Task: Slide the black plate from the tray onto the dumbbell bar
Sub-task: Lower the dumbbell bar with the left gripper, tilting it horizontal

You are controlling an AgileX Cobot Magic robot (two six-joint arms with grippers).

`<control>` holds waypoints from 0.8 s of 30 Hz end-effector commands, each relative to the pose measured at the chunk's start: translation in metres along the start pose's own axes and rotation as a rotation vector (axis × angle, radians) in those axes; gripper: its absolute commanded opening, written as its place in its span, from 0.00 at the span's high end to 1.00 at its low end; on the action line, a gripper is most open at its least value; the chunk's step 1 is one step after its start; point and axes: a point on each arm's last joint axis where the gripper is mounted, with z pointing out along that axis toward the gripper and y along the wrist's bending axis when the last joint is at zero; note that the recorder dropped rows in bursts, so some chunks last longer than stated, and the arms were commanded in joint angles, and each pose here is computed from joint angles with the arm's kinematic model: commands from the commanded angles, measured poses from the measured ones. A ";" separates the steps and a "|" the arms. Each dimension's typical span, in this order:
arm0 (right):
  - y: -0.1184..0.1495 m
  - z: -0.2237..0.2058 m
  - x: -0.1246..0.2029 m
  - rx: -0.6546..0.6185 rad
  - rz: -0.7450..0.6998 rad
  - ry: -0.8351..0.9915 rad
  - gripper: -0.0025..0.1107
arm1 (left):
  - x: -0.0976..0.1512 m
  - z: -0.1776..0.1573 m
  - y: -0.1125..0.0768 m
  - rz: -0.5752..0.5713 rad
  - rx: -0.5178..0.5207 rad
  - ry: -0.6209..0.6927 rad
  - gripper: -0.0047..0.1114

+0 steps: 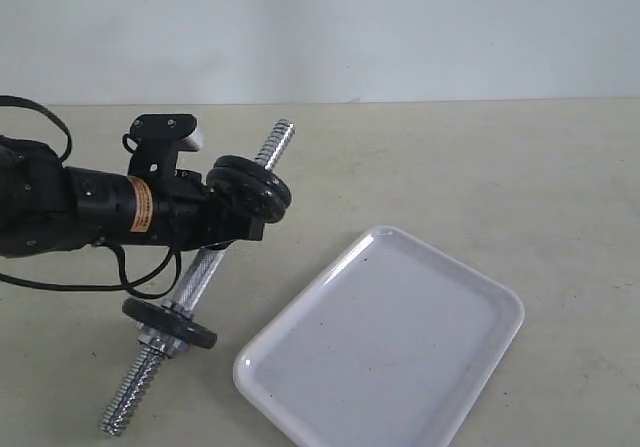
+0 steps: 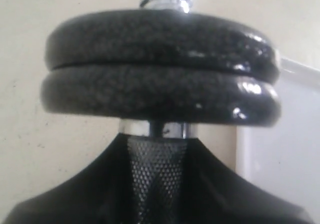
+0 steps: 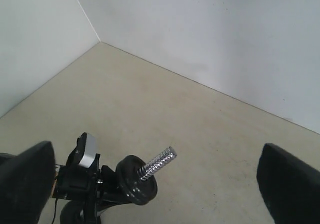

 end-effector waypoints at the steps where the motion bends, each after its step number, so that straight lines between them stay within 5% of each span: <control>1: 0.004 -0.004 -0.002 -0.007 -0.011 -0.002 0.06 | -0.050 -0.009 -0.023 -0.052 0.212 -0.273 0.92; 10: 0.004 -0.004 -0.002 -0.007 -0.019 -0.002 0.06 | -0.045 0.011 -0.020 -0.066 0.230 -0.247 0.92; 24: 0.003 -0.002 -0.001 -0.002 -0.021 -0.003 0.06 | -0.042 0.031 -0.041 -0.039 0.308 -0.235 0.92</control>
